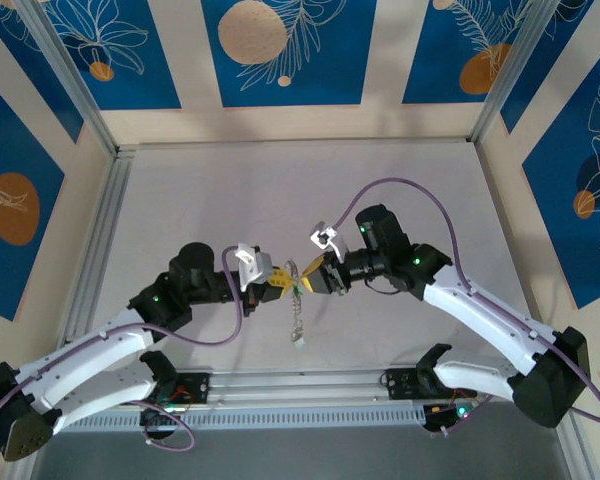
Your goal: Put the keys on the keyring
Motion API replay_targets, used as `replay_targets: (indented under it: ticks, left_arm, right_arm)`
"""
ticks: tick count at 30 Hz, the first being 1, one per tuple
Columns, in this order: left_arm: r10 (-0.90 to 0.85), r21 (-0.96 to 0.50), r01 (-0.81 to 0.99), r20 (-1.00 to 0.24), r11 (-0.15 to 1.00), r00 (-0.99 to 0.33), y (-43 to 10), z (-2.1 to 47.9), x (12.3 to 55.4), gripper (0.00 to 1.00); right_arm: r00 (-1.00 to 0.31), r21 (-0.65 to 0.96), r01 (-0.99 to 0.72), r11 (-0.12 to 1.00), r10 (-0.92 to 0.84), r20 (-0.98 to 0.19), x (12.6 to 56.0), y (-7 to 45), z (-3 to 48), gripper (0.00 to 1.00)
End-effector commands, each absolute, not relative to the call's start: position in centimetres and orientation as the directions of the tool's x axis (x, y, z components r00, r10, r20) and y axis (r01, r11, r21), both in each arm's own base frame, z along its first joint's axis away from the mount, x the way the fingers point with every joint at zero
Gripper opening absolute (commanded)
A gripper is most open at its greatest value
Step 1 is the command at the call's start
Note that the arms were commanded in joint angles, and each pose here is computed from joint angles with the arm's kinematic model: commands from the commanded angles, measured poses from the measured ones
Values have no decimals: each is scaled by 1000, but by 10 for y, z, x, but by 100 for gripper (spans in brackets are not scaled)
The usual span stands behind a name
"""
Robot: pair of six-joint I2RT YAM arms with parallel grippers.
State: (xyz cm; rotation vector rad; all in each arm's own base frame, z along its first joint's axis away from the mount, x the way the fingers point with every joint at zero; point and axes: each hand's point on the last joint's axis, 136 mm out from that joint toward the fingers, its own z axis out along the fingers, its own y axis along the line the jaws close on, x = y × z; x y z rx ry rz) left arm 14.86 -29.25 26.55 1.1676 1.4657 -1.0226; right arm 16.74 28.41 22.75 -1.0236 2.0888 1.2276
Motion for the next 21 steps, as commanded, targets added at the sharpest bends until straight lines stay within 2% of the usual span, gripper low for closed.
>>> replay_targets:
  ticks: [1, 6, 9, 11, 16, 21]
  left_arm:
    - [61, -38, 988, -997, 147, -47, -295, 281, 147, 0]
    - [98, -83, 987, -990, 137, -97, -300, 249, 151, 0]
    - [91, -100, 986, -989, 133, -112, -301, 240, 152, 0]
    - [82, -107, 986, -990, 131, -118, -301, 238, 153, 0]
    - [55, -127, 986, -989, 112, -134, -298, 240, 153, 0]
    - [37, -128, 986, -991, 103, -132, -295, 245, 149, 0]
  right_arm:
    - [-633, 538, -762, 361, -241, -735, 176, 281, 225, 26]
    - [-646, 533, -722, 441, -156, -747, 180, 259, 202, 38]
    - [-655, 556, -712, 428, -121, -745, 178, 252, 195, 42]
    - [-637, 555, -737, 387, -120, -762, 171, 254, 196, 43]
    - [-583, 564, -810, 164, -108, -806, 143, 265, 214, 43]
    - [-573, 572, -819, 54, -154, -805, 126, 276, 222, 40]
